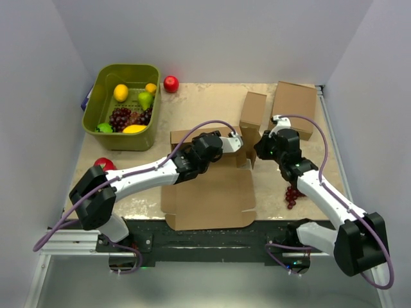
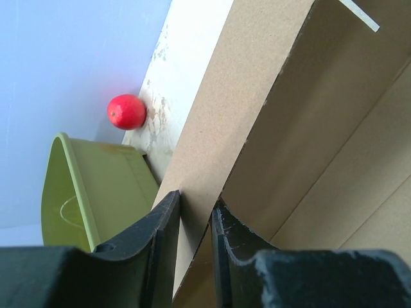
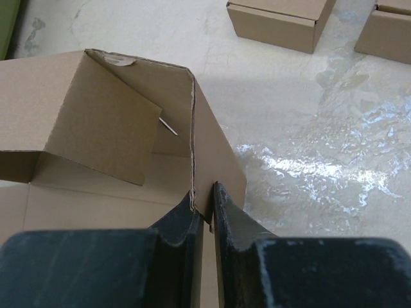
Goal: Fold the paper box
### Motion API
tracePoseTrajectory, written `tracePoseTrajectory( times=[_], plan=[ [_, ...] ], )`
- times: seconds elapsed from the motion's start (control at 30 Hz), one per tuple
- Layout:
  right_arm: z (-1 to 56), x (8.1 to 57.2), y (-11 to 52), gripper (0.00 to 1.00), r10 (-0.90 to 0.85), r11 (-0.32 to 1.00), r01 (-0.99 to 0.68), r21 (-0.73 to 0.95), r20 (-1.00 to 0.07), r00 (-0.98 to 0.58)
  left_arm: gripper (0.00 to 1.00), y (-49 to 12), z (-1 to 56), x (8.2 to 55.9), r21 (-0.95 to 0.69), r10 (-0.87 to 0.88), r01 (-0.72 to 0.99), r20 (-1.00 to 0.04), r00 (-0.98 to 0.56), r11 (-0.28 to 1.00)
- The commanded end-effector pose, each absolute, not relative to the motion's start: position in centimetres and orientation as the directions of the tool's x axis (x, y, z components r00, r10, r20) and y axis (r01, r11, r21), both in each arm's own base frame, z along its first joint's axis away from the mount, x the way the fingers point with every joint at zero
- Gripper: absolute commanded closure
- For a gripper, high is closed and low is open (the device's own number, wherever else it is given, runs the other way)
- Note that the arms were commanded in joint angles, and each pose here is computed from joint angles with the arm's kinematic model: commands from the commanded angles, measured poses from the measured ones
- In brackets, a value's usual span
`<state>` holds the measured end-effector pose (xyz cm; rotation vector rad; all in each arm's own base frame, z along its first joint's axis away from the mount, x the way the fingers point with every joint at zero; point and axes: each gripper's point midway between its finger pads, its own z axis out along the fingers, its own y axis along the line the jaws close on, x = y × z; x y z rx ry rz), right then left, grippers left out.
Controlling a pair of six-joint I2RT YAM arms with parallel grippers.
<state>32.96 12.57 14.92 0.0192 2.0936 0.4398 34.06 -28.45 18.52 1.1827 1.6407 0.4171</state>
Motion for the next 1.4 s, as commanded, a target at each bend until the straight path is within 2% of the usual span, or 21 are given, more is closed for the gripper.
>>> tracePoseTrajectory(
  times=[0.0,0.37,0.67,1.03,1.17,1.27,1.3,1.37],
  plan=[
    [17.8,32.8,14.9,0.89,0.224,0.913,-0.197,0.358,-0.842,-0.491,0.87,-29.1,15.4,32.6,0.713,0.864,0.567,-0.504,0.004,0.413],
    [19.4,30.9,16.9,0.94,0.343,0.866,-0.187,0.464,-0.823,-0.454,0.94,-29.4,15.0,32.1,0.707,0.864,0.573,-0.503,-0.004,0.415],
    [18.1,29.8,18.3,0.95,0.317,0.862,-0.211,0.461,-0.814,-0.487,0.98,-30.1,15.0,31.7,0.679,0.849,0.597,-0.529,-0.005,0.427],
    [17.9,28.7,21.9,0.91,0.293,0.840,-0.279,0.465,-0.822,-0.489,1.00,-30.3,15.4,31.4,0.671,0.840,0.603,-0.543,0.004,0.431],
    [18.3,29.3,22.0,0.86,0.311,0.843,-0.266,0.467,-0.828,-0.467,1.00,-30.2,15.0,31.0,0.671,0.842,0.613,-0.539,0.018,0.417],
    [18.1,29.5,20.6,0.75,0.318,0.875,-0.190,0.445,-0.824,-0.468,1.00,-29.6,14.2,30.6,0.692,0.861,0.617,-0.507,0.044,0.376],
    [18.3,29.5,20.0,0.66,0.323,0.883,-0.170,0.437,-0.830,-0.455,1.00,-29.6,14.3,30.6,0.707,0.867,0.612,-0.494,0.068,0.355],
    [18.0,29.2,18.7,0.55,0.303,0.907,-0.133,0.399,-0.840,-0.450,1.00,-29.4,13.7,30.1,0.718,0.877,0.614,-0.472,0.085,0.327]
  ],
)
